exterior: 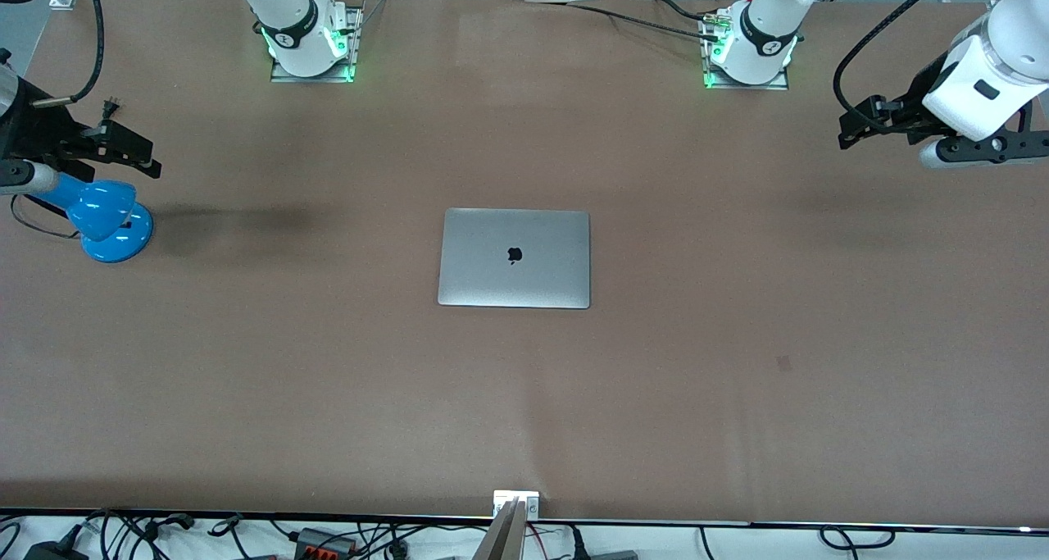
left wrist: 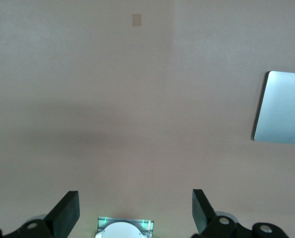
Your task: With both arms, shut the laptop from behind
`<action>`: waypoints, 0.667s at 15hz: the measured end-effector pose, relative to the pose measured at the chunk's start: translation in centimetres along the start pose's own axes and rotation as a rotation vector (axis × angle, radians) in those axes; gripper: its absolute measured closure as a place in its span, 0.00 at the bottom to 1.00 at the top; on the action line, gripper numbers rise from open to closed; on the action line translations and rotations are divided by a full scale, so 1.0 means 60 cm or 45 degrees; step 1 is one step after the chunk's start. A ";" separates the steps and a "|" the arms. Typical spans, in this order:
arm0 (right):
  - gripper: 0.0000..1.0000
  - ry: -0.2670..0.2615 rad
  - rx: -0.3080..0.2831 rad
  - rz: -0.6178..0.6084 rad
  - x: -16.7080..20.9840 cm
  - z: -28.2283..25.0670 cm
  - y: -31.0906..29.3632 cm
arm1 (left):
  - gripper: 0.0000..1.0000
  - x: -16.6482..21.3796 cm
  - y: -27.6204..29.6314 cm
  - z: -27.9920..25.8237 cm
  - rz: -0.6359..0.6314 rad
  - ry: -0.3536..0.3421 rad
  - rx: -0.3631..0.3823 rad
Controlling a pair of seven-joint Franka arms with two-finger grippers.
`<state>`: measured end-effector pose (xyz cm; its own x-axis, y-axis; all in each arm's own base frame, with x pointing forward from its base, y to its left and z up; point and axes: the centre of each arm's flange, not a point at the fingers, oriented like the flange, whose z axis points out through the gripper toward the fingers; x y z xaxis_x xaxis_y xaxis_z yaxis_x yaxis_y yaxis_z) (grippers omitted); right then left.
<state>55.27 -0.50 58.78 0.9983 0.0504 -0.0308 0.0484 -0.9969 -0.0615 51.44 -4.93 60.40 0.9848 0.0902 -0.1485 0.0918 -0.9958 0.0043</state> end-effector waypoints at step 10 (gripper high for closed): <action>0.00 0.000 0.000 0.001 0.000 0.000 0.001 | 0.00 0.018 0.012 0.002 0.022 -0.023 -0.007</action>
<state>55.27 -0.54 58.78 0.9983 0.0498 -0.0308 0.0478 -0.9970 -0.0615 52.55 -5.56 60.10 0.9834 0.0729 -0.1663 0.0761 -0.9970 0.0126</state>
